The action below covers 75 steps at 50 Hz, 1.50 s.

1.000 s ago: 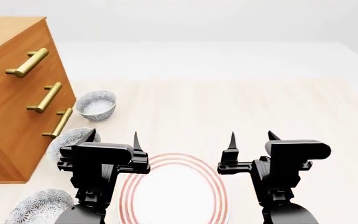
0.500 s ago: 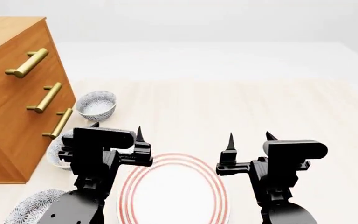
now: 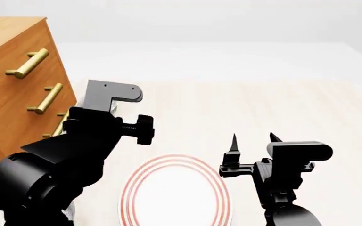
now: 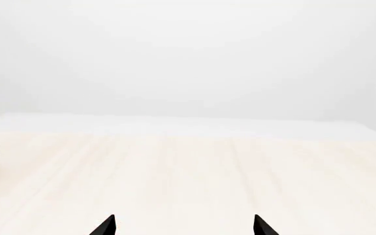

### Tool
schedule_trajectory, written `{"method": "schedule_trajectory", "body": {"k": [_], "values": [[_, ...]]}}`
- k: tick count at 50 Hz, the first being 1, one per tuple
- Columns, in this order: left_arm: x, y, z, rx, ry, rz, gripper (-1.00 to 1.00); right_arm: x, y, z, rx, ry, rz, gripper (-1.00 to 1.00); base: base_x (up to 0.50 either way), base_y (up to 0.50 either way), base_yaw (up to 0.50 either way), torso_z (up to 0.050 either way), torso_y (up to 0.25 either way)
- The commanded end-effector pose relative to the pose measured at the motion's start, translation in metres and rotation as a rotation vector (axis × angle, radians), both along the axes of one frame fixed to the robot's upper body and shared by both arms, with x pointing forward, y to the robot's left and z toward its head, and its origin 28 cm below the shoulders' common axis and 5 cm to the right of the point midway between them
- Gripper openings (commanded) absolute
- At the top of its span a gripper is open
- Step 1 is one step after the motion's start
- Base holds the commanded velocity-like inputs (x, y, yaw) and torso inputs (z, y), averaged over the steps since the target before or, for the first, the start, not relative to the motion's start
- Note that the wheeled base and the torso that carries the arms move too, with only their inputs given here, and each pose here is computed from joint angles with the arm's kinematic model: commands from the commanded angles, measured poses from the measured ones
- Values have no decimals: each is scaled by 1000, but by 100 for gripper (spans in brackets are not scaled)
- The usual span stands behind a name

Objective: Put the bowl in the middle on the plate.

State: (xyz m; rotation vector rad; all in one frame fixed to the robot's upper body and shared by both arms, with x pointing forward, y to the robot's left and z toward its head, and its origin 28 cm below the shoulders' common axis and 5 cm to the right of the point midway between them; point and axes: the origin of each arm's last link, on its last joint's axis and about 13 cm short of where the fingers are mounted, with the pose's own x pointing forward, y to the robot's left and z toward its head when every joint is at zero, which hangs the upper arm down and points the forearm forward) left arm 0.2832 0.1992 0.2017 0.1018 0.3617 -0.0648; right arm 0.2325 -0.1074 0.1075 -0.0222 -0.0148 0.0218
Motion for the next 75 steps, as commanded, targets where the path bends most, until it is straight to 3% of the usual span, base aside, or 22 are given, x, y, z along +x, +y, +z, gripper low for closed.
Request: {"method": "schedule_trajectory", "body": {"k": [1, 19, 34, 52, 57, 58, 75], "values": [[18, 8, 17, 50, 75, 24, 100, 0, 0, -1, 2, -3, 2, 100, 0, 0, 0, 0, 0], [28, 11, 12, 68, 95, 38, 100, 1, 0, -3, 7, 1, 3, 100, 0, 0, 0, 0, 0], [65, 22, 5, 148, 174, 131, 100, 1, 1, -3, 10, 0, 5, 100, 0, 0, 0, 0, 0], [69, 26, -2, 179, 319, 158, 100, 1, 1, -5, 12, 5, 1, 100, 0, 0, 0, 0, 0], [67, 28, -8, 226, 397, 162, 100, 1, 1, -6, 14, 5, 2, 100, 0, 0, 0, 0, 0], [63, 27, -17, 255, 447, 118, 100, 3, 1, -6, 26, 6, 0, 100, 0, 0, 0, 0, 0], [65, 28, -30, 254, 472, 117, 100, 3, 1, -8, 27, 10, 0, 100, 0, 0, 0, 0, 0]]}}
